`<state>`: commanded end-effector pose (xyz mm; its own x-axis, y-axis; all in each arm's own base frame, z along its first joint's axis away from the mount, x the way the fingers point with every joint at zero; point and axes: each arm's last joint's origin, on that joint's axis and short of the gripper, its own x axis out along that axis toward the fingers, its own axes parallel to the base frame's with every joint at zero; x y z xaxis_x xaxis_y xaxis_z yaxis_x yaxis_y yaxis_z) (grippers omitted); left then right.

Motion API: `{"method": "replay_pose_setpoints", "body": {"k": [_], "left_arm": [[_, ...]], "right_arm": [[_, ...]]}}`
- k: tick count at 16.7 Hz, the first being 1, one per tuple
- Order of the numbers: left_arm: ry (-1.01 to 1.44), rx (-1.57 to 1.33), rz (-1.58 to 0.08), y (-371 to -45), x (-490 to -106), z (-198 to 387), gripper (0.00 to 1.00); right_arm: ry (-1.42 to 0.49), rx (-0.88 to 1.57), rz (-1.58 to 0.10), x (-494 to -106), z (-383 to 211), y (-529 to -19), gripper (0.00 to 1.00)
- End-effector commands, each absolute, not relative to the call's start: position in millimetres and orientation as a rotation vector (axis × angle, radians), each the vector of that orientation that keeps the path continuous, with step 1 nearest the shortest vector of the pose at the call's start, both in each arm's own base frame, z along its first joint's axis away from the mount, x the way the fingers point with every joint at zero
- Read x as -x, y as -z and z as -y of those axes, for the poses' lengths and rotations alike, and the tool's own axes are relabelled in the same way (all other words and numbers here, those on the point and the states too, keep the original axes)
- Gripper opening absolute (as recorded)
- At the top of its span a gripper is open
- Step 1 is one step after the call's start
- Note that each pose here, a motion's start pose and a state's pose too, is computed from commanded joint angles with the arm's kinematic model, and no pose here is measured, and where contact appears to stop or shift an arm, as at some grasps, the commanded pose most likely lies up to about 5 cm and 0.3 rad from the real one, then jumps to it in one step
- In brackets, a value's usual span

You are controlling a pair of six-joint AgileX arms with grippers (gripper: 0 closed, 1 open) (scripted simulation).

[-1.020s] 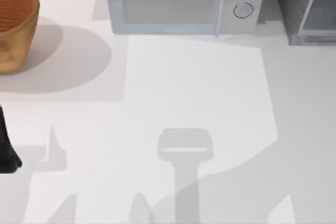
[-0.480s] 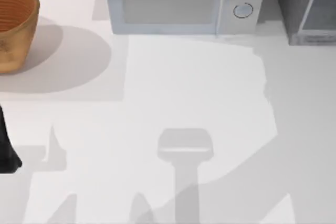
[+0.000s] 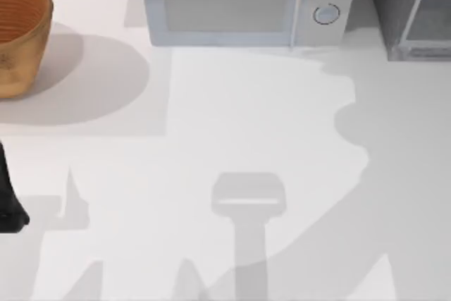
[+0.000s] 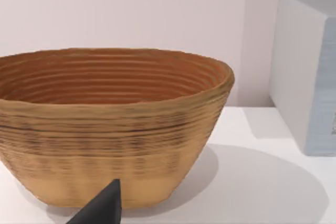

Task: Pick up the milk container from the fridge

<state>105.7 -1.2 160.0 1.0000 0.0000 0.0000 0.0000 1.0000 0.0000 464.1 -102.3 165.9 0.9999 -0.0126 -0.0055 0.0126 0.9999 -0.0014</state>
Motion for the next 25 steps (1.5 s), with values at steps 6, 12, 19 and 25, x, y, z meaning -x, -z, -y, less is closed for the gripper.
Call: {"method": "replay_pose_setpoints", "body": {"k": [6,12,19,25], "left_arm": [[0.0,0.0,0.0,-160.0,-105.7,1.2,1.0],[0.0,0.0,0.0,-160.0,-105.7,1.2,1.0],[0.0,0.0,0.0,-160.0,-105.7,1.2,1.0],[0.0,0.0,0.0,-160.0,-105.7,1.2,1.0]], "right_arm": [[0.009,0.002,0.001,-428.2,102.6,-170.2,0.0],[0.012,0.0,-0.01,-367.4,101.2,-165.2,0.0],[0.007,-0.002,-0.012,-364.5,98.4,-165.5,0.0],[0.002,-0.001,-0.022,-328.7,73.6,-202.0,0.0]]}}
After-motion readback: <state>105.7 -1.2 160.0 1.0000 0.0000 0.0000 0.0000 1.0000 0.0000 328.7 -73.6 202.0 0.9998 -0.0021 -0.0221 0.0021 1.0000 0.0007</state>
